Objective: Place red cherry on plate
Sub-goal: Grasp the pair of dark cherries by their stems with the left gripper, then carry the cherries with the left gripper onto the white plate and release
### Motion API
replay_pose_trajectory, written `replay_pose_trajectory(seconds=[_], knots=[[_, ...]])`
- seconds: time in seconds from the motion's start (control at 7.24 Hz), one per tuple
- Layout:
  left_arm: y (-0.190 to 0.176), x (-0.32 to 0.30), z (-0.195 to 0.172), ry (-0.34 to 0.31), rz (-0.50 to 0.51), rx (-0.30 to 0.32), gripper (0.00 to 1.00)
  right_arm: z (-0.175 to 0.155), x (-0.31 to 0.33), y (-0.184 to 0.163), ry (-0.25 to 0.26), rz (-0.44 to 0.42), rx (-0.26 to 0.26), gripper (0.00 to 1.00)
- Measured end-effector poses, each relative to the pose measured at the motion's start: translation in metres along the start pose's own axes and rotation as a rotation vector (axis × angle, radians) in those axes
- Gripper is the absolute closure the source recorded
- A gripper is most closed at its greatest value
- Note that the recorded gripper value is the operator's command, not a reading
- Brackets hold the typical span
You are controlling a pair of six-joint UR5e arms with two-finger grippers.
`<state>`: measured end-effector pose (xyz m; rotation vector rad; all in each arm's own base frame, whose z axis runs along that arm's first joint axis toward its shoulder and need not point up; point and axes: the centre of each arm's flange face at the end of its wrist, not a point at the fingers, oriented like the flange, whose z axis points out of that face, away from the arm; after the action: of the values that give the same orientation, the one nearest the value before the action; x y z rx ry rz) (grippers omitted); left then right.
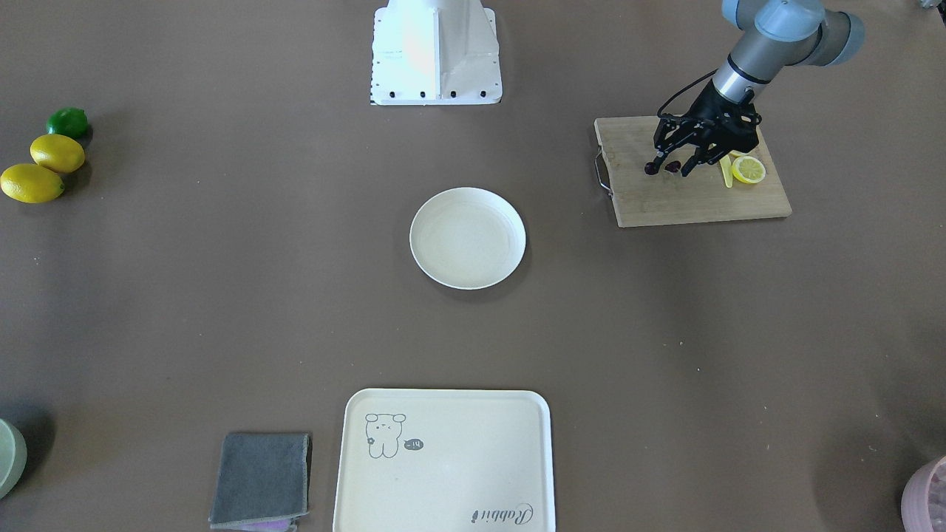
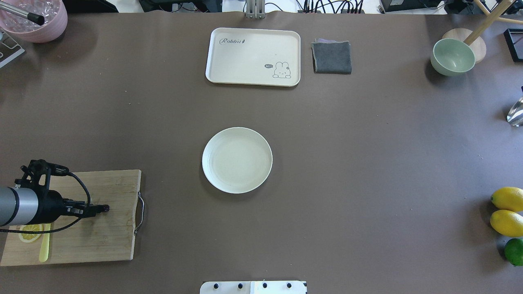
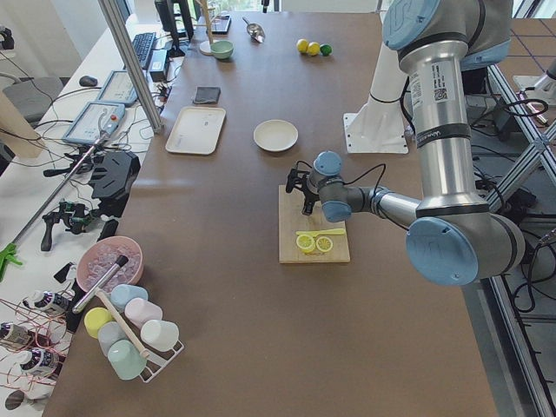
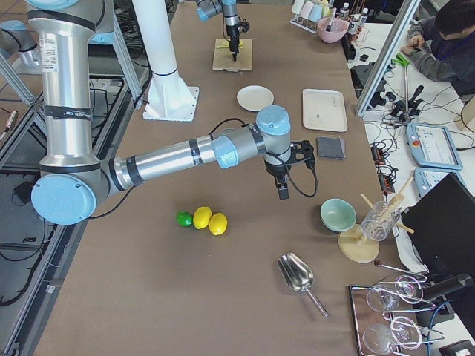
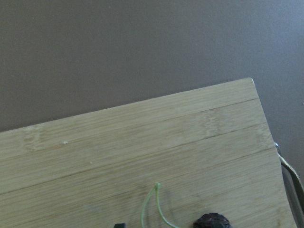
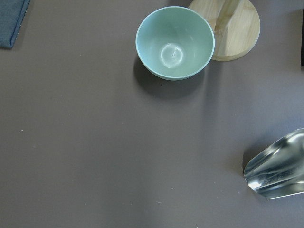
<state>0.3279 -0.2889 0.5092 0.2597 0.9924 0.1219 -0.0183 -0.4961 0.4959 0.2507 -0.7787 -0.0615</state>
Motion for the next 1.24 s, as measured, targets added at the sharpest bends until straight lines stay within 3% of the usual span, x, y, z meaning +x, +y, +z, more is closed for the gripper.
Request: replay_pose_trajectory(seconds=[0.28,0.69,1.24], knots=[[0.001,0.000,0.000,-0.001,0.001,0.000,1.00,0.001,0.001,0.002,0.000,0.003,-0.003,0.00],[-0.003,0.005,-0.008,0.014,0.001,0.014,1.00,0.002,0.002,0.003,-0.001,0.004,-0.005,0.00],[-0.025,0.056,-0.032,0.125,0.018,0.065,1.00,0.005,0.012,0.014,0.005,0.017,-0.014,0.00]])
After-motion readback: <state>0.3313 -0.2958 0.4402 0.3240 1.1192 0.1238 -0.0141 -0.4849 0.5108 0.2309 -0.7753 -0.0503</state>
